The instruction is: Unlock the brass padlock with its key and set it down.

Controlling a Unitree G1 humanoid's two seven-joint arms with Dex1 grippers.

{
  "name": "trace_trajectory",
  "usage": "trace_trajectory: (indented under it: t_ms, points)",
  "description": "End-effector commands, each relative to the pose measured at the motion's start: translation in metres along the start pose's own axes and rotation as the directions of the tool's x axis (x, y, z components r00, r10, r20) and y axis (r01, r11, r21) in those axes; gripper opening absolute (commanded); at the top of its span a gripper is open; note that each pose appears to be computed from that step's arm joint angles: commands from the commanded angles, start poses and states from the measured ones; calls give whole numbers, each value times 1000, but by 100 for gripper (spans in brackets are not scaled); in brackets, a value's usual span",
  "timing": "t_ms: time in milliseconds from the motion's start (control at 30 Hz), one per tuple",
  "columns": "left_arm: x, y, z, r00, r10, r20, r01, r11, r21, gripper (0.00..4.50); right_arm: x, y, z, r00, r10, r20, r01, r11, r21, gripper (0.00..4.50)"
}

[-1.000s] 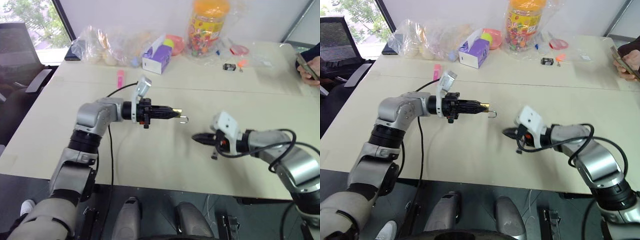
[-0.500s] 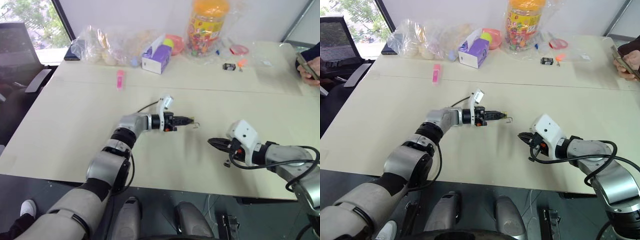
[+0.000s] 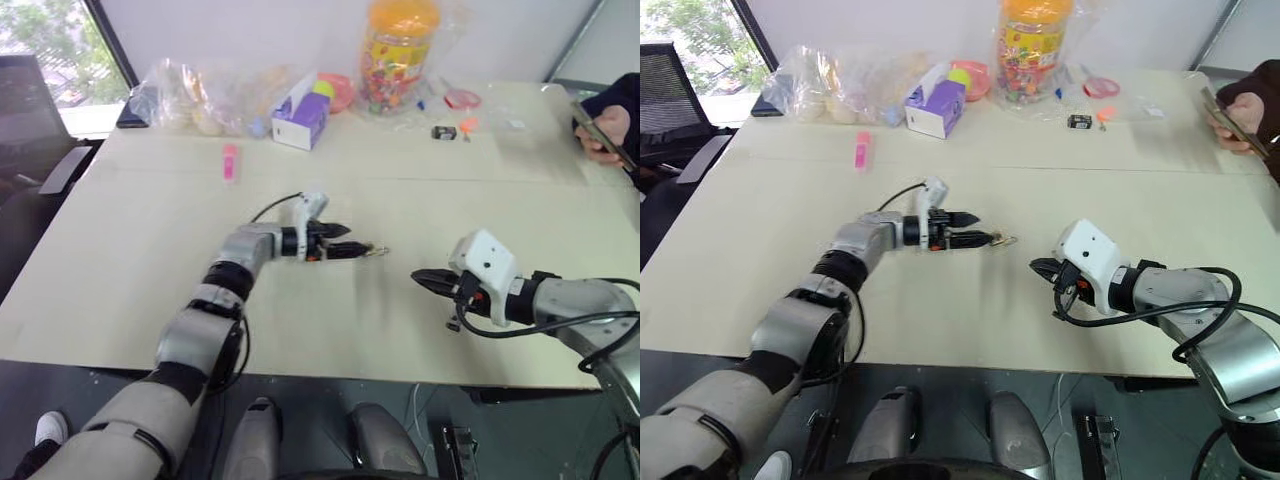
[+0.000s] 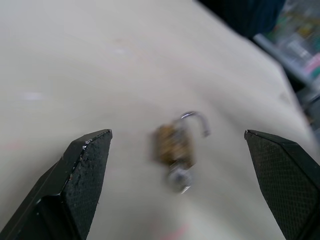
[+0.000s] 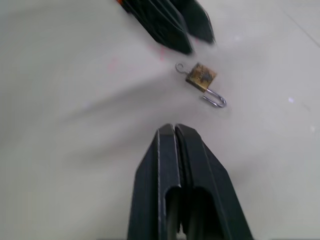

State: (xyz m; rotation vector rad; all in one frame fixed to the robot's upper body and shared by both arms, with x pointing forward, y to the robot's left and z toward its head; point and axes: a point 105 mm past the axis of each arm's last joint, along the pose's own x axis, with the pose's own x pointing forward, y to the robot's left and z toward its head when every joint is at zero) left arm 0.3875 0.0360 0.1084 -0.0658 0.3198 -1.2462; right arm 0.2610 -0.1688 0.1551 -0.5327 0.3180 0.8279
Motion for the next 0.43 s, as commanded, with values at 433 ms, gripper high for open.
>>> trace_trajectory:
  t_ms: [433]
  points:
    - [-84, -38, 22, 999, -29, -14, 31, 974, 223, 446, -13, -21, 10, 1000, -5, 5, 5, 995, -104, 0]
